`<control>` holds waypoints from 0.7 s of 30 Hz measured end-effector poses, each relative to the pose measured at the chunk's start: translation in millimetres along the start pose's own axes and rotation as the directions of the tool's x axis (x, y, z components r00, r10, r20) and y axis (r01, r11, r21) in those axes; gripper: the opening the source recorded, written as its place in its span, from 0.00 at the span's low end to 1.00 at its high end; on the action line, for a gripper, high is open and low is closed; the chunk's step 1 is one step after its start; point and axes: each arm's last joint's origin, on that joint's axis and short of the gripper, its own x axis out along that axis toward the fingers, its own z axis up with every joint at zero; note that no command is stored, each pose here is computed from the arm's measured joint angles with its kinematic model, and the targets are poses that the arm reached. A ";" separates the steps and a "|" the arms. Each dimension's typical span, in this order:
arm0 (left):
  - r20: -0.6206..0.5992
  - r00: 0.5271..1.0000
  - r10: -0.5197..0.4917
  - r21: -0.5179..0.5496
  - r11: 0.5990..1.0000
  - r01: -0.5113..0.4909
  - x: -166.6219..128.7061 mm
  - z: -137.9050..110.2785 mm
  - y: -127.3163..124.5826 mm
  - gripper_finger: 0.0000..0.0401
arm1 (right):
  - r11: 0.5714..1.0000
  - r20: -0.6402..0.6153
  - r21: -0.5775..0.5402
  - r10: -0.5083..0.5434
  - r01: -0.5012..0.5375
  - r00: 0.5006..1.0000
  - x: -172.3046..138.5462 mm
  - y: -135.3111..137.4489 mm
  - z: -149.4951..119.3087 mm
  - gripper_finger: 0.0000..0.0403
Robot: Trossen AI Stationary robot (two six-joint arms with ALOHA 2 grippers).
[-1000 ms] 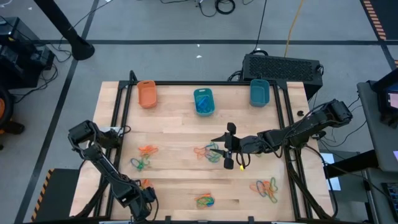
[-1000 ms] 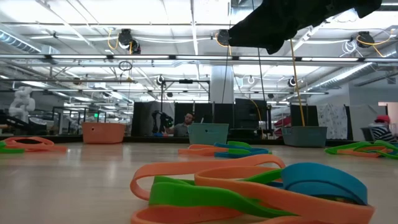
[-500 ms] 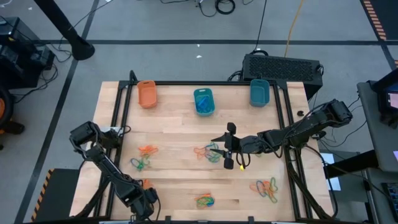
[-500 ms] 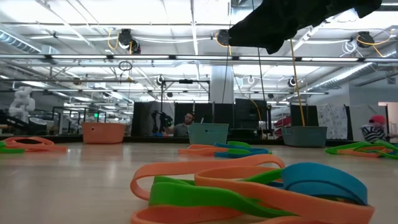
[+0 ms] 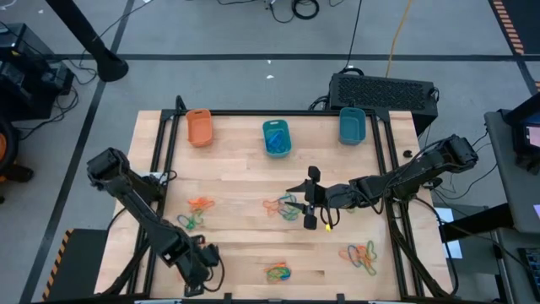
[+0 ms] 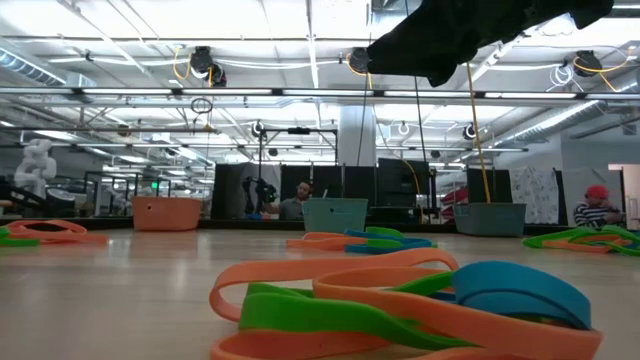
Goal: Sort rubber bands into baskets
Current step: Put the blue rubber band into the light blue bin
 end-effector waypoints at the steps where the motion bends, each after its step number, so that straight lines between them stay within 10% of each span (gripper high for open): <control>1: 0.033 0.999 -0.005 0.007 1.000 0.005 -6.7 1.9 0.5 0.00 | 1.000 0.000 0.000 0.000 0.000 1.000 0.0 0.0 0.0 0.42; 11: 0.351 0.936 0.009 0.079 0.996 -0.040 -61.3 16.0 10.3 0.00 | 1.000 -0.001 -0.001 0.000 0.000 1.000 0.0 0.0 -0.1 0.42; 21: 0.335 0.938 0.089 0.035 0.994 -0.107 -63.2 13.5 18.7 0.00 | 1.000 -0.003 -0.001 0.000 0.000 1.000 0.0 0.0 -0.3 0.42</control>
